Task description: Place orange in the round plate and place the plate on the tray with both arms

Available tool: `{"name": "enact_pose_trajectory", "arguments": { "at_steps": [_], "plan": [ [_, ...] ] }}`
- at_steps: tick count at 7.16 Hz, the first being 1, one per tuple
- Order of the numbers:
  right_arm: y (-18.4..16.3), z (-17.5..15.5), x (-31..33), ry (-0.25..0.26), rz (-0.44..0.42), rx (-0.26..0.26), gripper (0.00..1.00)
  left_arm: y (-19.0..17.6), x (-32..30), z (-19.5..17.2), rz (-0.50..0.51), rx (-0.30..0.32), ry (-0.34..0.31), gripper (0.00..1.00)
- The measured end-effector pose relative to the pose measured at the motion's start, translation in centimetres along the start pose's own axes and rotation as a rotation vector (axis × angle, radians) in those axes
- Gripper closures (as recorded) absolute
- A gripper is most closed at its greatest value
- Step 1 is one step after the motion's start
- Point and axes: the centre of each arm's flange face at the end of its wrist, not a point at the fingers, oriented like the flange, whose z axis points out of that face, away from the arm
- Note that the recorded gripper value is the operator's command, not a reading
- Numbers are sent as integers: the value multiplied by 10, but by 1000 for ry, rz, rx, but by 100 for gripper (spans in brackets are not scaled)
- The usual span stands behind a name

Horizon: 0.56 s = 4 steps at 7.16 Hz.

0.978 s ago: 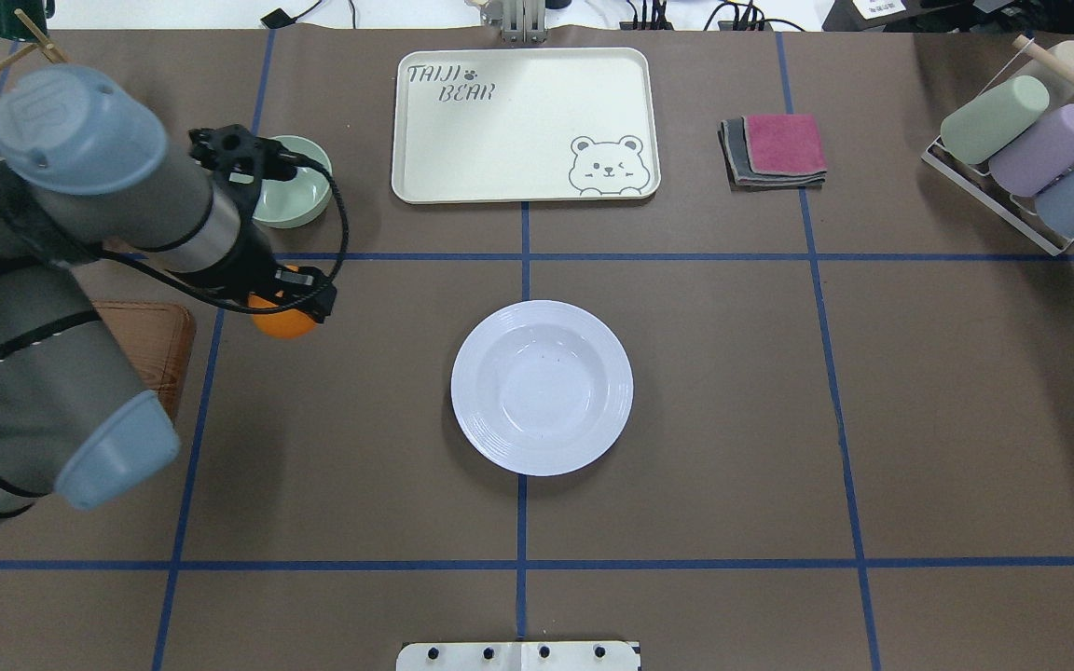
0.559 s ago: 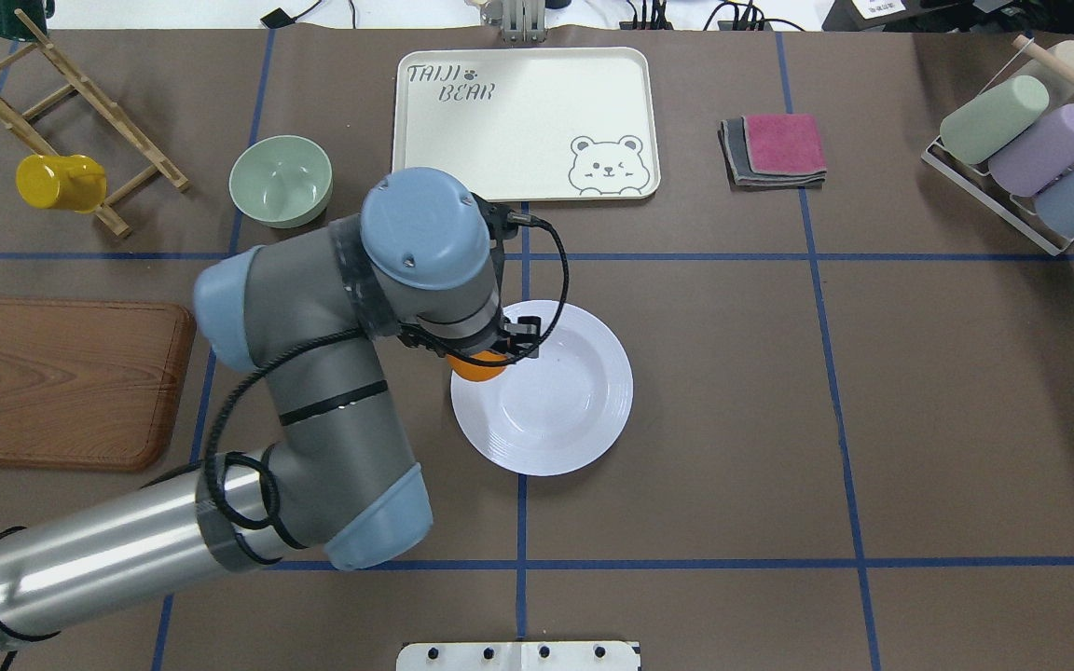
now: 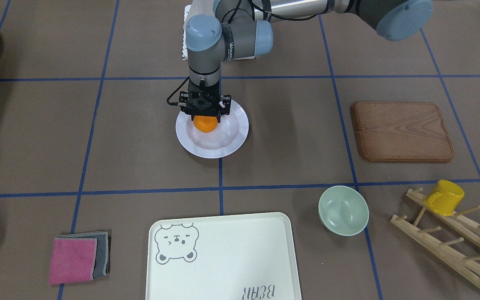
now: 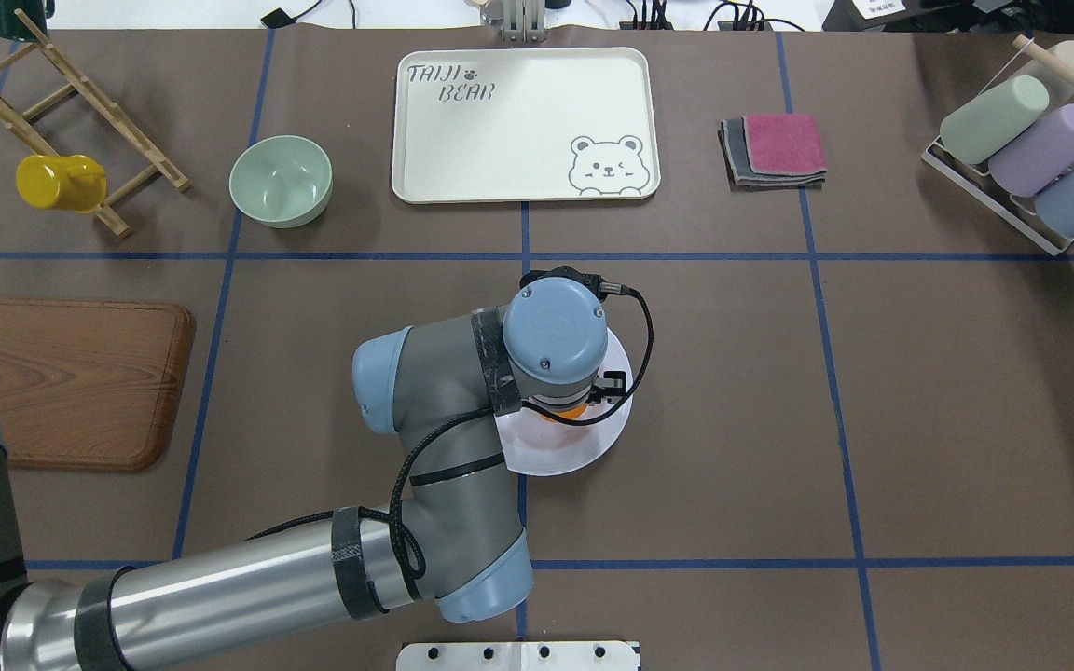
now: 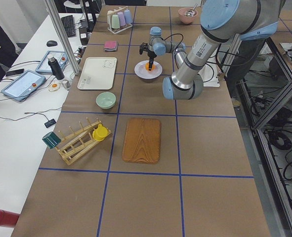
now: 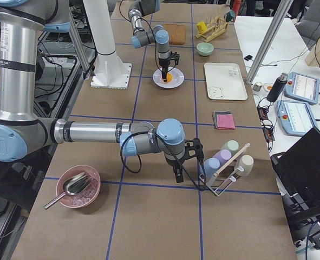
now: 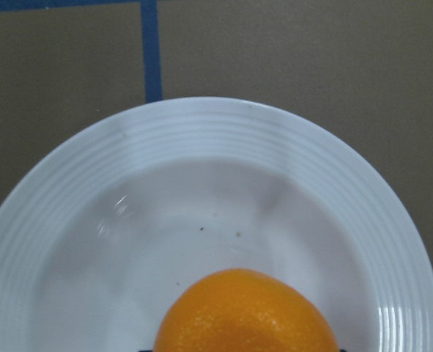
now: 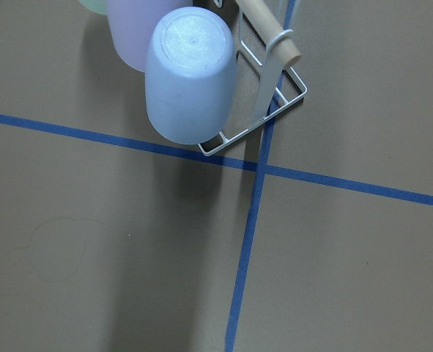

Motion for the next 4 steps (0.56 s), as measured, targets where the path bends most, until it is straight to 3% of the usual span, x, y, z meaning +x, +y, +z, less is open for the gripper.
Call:
{"name": "enact_pose_trajectory", "arguments": {
  "at_steps": [2,4],
  "plan": [
    [0,0,-1,-8,0,1,0,0,-2,3,4,17,-8,1],
    [-2,-3,-9,-53,54,14,0,-20,-18,-34,44,42,10,1]
  ]
}}
